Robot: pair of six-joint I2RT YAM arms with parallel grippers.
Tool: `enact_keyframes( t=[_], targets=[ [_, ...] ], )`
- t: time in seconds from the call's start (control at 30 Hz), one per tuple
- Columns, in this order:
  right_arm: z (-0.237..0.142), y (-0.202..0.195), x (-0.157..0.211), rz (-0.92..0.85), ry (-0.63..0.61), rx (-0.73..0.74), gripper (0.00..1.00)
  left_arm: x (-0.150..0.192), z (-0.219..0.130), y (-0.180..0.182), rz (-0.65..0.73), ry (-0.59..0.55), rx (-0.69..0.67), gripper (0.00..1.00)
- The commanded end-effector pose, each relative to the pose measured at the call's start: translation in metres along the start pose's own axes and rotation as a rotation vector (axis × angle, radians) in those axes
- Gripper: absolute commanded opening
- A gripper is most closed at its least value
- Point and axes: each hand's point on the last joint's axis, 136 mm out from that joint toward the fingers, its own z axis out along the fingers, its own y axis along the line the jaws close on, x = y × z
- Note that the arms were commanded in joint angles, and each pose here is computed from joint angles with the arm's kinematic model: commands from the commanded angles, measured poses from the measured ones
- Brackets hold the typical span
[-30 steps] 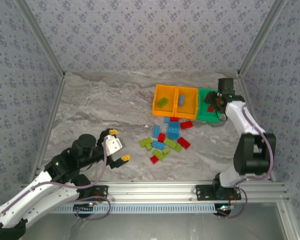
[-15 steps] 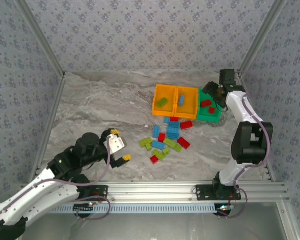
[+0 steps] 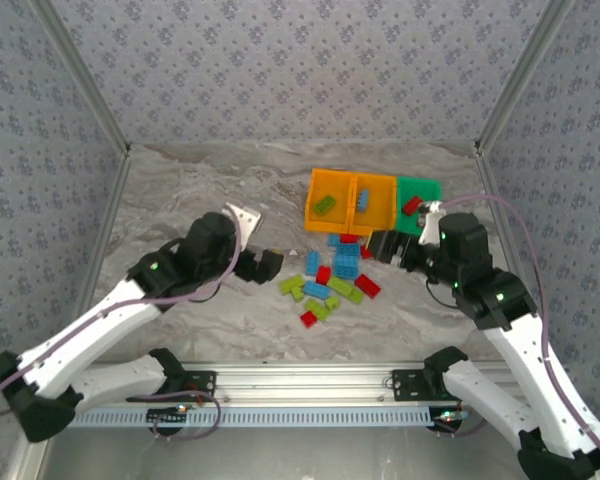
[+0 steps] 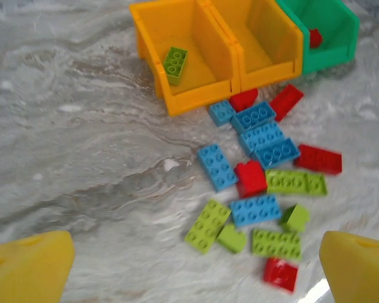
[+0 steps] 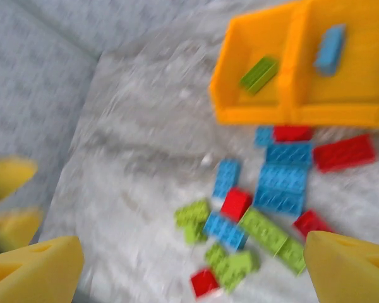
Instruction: Sort the legos into containers by color
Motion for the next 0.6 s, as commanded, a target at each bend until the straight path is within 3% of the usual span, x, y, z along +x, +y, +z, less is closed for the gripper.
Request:
enact_keyframes(
  t=[0.0,0.13,0.33,0.57],
  targets=[
    [0.002,0.008,0.059,-0.046,0.277,-0.041,0.94,0.014,0.049,-0.002,-0.297,0.091,-0.037,0.97],
    [-0.002,0.016,0.075,-0.106,0.324,-0.034,0.96,0.014,0.108,-0.009,-0.386,0.146,-0.076,0.95],
    [0.005,0.002,0.080,-0.098,0.317,0.036,0.97,0.029,0.181,-0.017,-0.366,0.318,-0.150,0.95],
    [0.008,-0.007,0.080,-0.087,0.303,0.075,0.97,0.060,0.226,-0.015,-0.352,0.425,-0.199,0.90]
  ],
)
